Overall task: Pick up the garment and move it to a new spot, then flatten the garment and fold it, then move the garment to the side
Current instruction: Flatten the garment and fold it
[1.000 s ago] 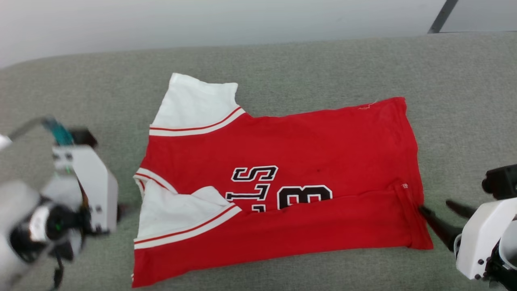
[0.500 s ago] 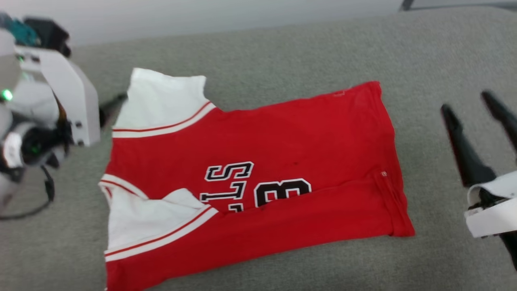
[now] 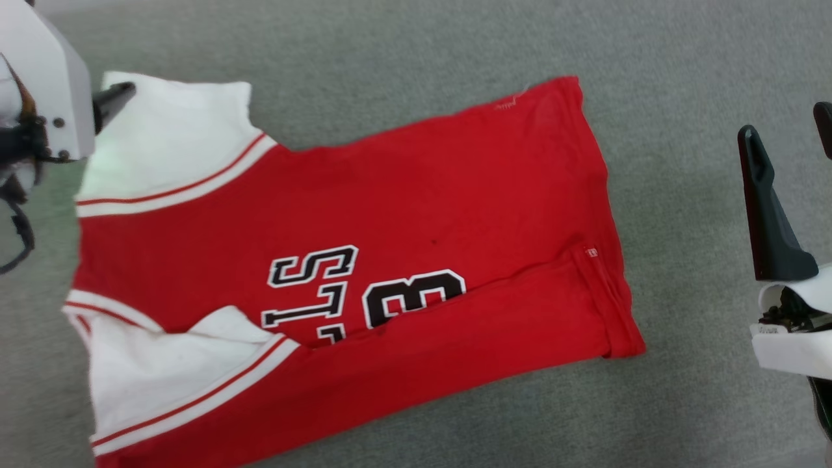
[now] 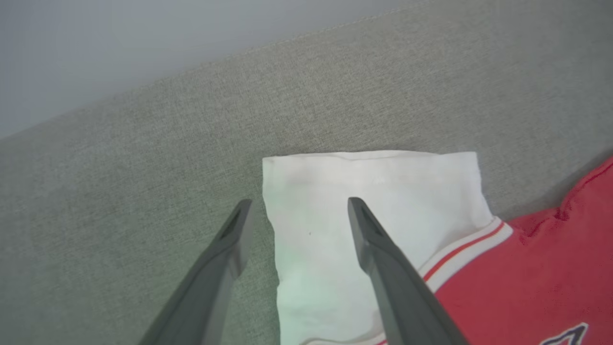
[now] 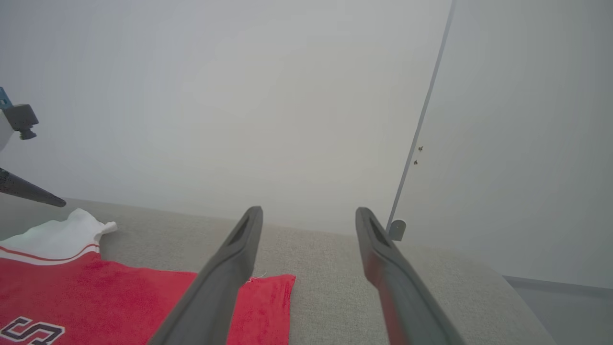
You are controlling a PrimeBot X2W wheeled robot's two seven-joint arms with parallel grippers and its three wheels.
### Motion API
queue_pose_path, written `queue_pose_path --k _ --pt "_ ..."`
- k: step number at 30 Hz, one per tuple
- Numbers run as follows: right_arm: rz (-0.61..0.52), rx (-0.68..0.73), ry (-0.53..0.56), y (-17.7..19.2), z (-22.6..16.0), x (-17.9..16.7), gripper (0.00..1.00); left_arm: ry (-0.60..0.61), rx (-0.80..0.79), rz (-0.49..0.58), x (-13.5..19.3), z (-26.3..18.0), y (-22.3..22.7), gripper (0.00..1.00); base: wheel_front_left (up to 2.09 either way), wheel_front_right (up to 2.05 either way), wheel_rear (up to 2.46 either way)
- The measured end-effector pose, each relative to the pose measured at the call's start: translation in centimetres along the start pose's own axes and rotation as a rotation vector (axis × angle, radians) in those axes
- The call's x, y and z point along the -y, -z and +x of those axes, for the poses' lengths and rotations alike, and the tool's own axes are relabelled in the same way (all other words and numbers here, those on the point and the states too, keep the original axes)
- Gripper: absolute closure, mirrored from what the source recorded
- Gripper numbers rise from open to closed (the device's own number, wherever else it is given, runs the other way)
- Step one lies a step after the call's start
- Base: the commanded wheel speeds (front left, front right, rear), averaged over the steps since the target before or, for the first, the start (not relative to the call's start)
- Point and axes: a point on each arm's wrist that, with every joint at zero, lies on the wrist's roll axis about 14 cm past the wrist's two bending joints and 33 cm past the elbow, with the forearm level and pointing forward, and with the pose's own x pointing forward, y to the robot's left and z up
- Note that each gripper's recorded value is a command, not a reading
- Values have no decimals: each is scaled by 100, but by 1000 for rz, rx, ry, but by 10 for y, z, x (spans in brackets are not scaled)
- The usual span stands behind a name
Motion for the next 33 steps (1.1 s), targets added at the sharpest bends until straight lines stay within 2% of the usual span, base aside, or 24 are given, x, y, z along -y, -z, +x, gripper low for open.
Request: queue_pose_path --k 8,11,12,13,14,15,26,33 --pt "-8 -56 31 22 2 11 0 -12 -176 -3 -4 44 35 0 0 0 0" --pt "-3 -67 35 24 4 12 0 -6 -191 -28 -3 52 34 0 0 0 0" --pt "19 -76 33 26 4 11 0 -2 -202 -26 -1 54 36 4 0 0 0" --pt "37 -91 23 30 4 8 0 -1 -209 -26 -1 55 37 64 0 0 0" --pt "42 -103 9 31 4 5 0 -2 -215 -27 -1 56 38 76 0 0 0" --pt "44 -107 5 31 4 4 0 -2 -224 -33 -1 58 40 100 0 0 0" --pt "74 -139 -42 25 18 -1 0 15 -261 -37 4 62 45 100 0 0 0" --pt "92 -374 -71 57 34 4 0 13 -249 -45 3 62 44 100 0 0 0"
